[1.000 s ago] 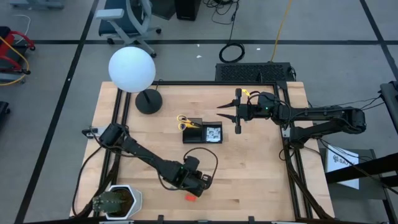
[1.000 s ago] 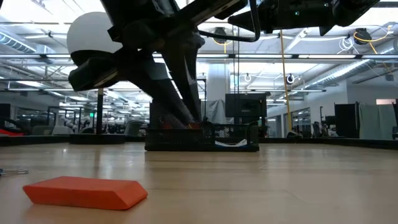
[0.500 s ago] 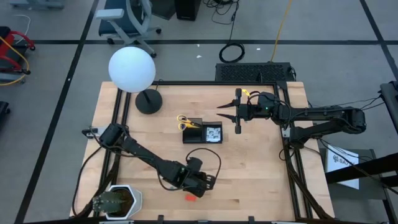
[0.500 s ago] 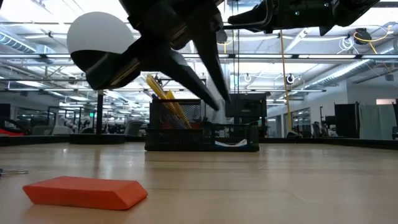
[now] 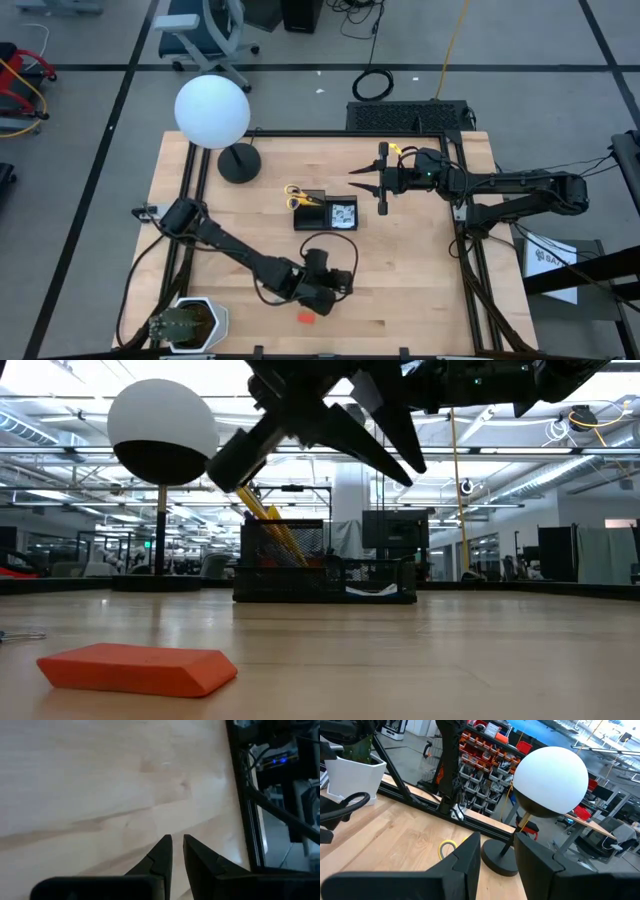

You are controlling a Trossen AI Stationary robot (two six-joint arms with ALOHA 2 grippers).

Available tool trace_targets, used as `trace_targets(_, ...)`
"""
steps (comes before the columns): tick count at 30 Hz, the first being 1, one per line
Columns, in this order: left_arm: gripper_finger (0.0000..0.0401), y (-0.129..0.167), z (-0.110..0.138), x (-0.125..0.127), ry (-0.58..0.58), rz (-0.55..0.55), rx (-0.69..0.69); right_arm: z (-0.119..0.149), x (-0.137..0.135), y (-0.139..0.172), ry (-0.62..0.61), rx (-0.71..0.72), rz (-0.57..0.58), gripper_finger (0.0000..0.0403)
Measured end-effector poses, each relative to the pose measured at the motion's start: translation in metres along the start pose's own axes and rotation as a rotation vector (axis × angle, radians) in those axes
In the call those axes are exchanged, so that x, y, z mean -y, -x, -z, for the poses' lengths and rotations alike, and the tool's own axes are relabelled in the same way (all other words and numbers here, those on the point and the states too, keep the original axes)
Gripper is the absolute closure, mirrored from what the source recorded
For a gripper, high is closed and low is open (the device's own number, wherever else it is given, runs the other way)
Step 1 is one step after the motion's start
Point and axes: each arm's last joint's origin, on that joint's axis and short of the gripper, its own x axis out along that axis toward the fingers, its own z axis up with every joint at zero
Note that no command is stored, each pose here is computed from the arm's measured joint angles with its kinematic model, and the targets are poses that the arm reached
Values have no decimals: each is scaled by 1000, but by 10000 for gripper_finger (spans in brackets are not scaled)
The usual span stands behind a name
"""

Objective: Pick and place office supplies into organizer
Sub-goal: Put the blue binder clip into the desk organizer

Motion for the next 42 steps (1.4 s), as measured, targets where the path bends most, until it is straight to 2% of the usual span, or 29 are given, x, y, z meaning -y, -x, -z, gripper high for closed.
trace_targets(6,350,-7,-10,4,-50,15,16,0,0,0,0,0,0,293)
trace_targets(9,350,-11,-16,4,-17,-3,-50,0,0,0,0,0,0,293)
trace_targets(11,350,-13,-17,5,32,-11,-99,0,0,0,0,0,0,293)
trace_targets(13,350,-12,-15,4,131,-29,-141,0,0,0,0,0,0,293)
trace_targets(16,350,-11,-13,1,241,-68,-156,0,0,0,0,0,0,293)
trace_targets(22,350,-17,-21,2,313,-106,-234,0,0,0,0,0,0,293)
trace_targets(25,350,-18,-25,1,321,-109,-217,0,0,0,0,0,0,293)
trace_targets(33,350,-12,-26,4,248,-29,2,0,0,0,0,0,0,293)
trace_targets(38,350,0,-25,7,355,-31,-7,0,0,0,0,0,0,293)
trace_targets(42,350,13,-32,3,473,-139,-38,0,0,0,0,0,0,293)
